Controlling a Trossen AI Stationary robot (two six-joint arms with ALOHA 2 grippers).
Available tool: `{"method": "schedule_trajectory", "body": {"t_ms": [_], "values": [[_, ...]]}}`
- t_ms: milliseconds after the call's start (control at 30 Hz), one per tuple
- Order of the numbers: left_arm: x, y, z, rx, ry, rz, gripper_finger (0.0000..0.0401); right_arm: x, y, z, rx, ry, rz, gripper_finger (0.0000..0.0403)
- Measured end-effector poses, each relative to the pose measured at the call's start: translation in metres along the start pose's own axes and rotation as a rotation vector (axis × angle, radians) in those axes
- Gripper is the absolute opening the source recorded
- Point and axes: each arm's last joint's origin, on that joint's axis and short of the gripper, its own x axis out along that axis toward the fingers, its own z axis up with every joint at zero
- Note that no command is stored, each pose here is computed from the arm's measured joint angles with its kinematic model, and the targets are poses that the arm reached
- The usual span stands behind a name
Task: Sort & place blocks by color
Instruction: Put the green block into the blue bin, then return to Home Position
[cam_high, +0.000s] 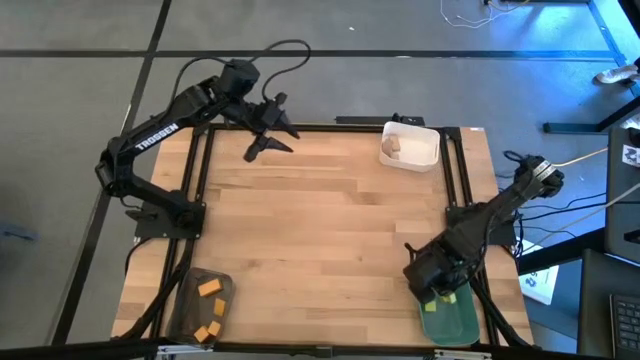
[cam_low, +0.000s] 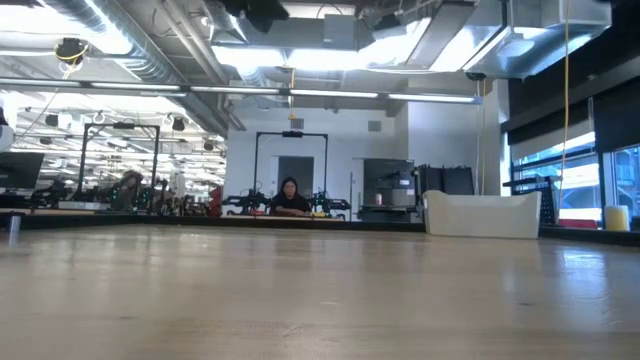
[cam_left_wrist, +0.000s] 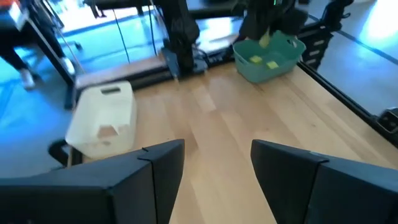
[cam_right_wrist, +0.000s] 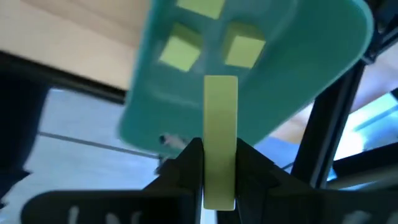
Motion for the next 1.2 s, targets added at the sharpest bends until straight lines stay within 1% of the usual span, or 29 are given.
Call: {"method": "schedule_trajectory", "body": {"t_ms": [167, 367, 533, 667, 800, 933, 1033, 1133, 1200], "values": [[0.001, 0.001, 0.003, 0.024, -0.018, 0.018, 0.0179, 0.032, -0.011, 0.017, -0.006, -0.008, -0.055, 0.0057], [0.000, 0.003, 0.002, -0.022, 0.011, 0.066, 0.0179, 0.057, -0.019, 0.035, -0.021, -0.006, -0.056, 0.0058], [0.000, 0.003, 0.002, -0.031, 0.018, 0.077, 0.0179, 0.064, -0.023, 0.040, -0.007, -0.002, -0.067, 0.0112], [0.000, 0.003, 0.002, -0.040, 0.025, 0.089, 0.0179, 0.063, -0.023, 0.039, -0.011, 0.010, -0.067, 0.0126], [0.000, 0.004, 0.001, -0.053, 0.045, 0.123, 0.0179, 0.056, -0.017, 0.034, -0.051, 0.011, -0.034, 0.0126], [0.000, 0.005, 0.001, -0.053, 0.050, 0.131, 0.0179, 0.049, -0.011, 0.029, -0.090, 0.001, -0.004, 0.0127], [0.000, 0.005, 0.001, -0.054, 0.052, 0.134, 0.0179, 0.034, -0.007, 0.022, -0.084, -0.027, 0.009, 0.0128], [0.000, 0.005, 0.000, -0.060, 0.068, 0.160, 0.0179, 0.000, -0.008, 0.013, -0.042, -0.169, 0.005, 0.0128], [0.000, 0.006, 0.000, -0.082, 0.076, 0.180, 0.0179, -0.029, -0.012, 0.006, -0.005, -0.318, 0.017, 0.0128]]}}
